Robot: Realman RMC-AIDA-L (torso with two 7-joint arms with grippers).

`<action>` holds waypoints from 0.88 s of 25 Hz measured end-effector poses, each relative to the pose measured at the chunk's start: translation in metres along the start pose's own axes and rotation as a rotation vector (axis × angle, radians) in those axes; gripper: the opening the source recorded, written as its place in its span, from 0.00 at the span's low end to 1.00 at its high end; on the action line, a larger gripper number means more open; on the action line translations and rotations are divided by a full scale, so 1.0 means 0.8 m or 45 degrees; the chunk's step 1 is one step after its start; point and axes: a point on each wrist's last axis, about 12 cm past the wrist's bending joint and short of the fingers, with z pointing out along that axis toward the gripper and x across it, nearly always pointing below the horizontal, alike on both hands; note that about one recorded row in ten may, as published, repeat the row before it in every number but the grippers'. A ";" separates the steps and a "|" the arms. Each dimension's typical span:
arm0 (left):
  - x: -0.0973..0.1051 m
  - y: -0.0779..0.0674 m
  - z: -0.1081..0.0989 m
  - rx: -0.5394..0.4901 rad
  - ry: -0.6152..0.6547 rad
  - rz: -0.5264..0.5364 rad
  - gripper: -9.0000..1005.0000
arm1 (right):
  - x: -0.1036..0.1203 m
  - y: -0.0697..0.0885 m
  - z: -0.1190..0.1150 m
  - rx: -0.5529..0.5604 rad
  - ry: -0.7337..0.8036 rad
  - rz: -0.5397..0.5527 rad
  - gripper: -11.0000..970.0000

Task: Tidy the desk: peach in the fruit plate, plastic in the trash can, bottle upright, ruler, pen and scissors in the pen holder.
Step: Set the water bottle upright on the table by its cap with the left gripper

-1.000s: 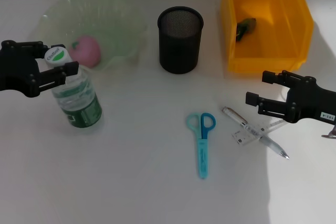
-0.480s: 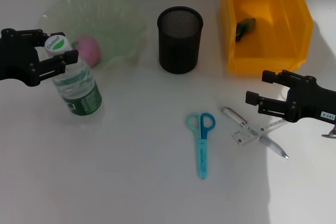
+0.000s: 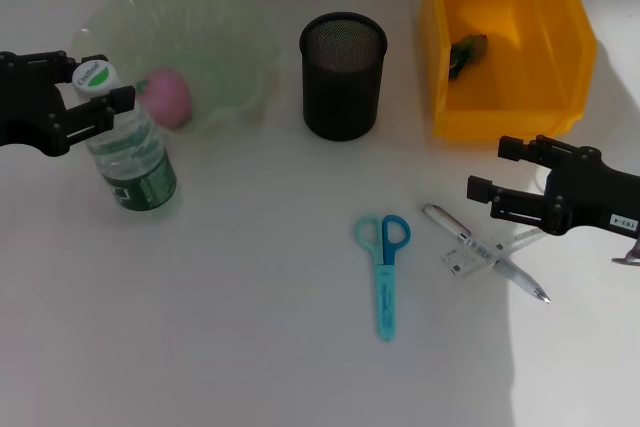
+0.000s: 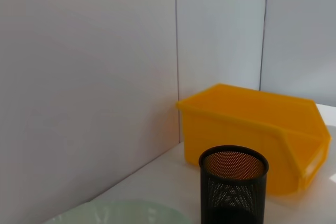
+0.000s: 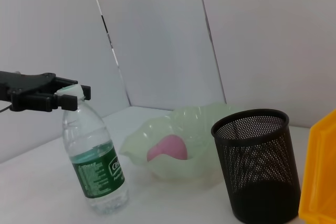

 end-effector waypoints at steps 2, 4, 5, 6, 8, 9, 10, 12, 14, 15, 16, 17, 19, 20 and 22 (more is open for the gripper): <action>0.001 0.000 0.000 0.001 0.000 0.005 0.45 | 0.000 0.000 -0.001 0.000 -0.001 0.002 0.82; 0.001 -0.001 0.001 0.004 0.002 0.008 0.45 | 0.000 0.000 -0.002 0.003 -0.003 0.010 0.82; 0.002 -0.001 0.001 0.004 0.002 0.007 0.45 | 0.000 0.000 -0.002 0.003 -0.004 0.016 0.82; 0.002 -0.001 0.001 0.004 0.002 0.007 0.45 | 0.000 0.000 -0.002 0.004 -0.006 0.024 0.82; 0.002 -0.001 0.000 -0.002 -0.003 0.004 0.48 | 0.000 0.000 -0.002 0.004 -0.006 0.026 0.82; 0.002 -0.001 0.000 -0.004 -0.006 0.002 0.50 | -0.001 0.000 -0.003 0.005 -0.006 0.028 0.82; 0.002 -0.001 0.000 -0.004 -0.006 0.002 0.53 | -0.001 0.000 -0.003 0.005 -0.007 0.030 0.82; 0.002 -0.001 0.000 -0.004 -0.006 0.002 0.58 | -0.001 0.000 -0.003 0.005 -0.007 0.033 0.82; 0.001 -0.002 -0.001 -0.002 -0.025 0.005 0.63 | -0.001 -0.001 -0.003 0.005 -0.007 0.037 0.82; 0.001 -0.002 -0.001 -0.002 -0.025 0.005 0.65 | -0.001 -0.001 -0.003 0.005 -0.007 0.037 0.82; 0.001 -0.002 -0.001 -0.002 -0.025 0.005 0.67 | -0.002 -0.001 -0.003 0.004 -0.008 0.043 0.82; -0.006 -0.001 -0.013 -0.026 -0.103 0.037 0.70 | -0.002 -0.001 -0.003 0.004 -0.008 0.043 0.82; -0.006 -0.001 -0.013 -0.026 -0.103 0.037 0.74 | -0.004 -0.001 -0.003 0.006 -0.009 0.050 0.82; -0.009 0.000 -0.019 -0.038 -0.120 0.044 0.76 | -0.007 -0.002 -0.004 0.005 -0.012 0.051 0.82; -0.011 -0.004 -0.038 -0.035 -0.193 0.063 0.79 | -0.014 -0.001 -0.006 -0.006 -0.021 0.047 0.82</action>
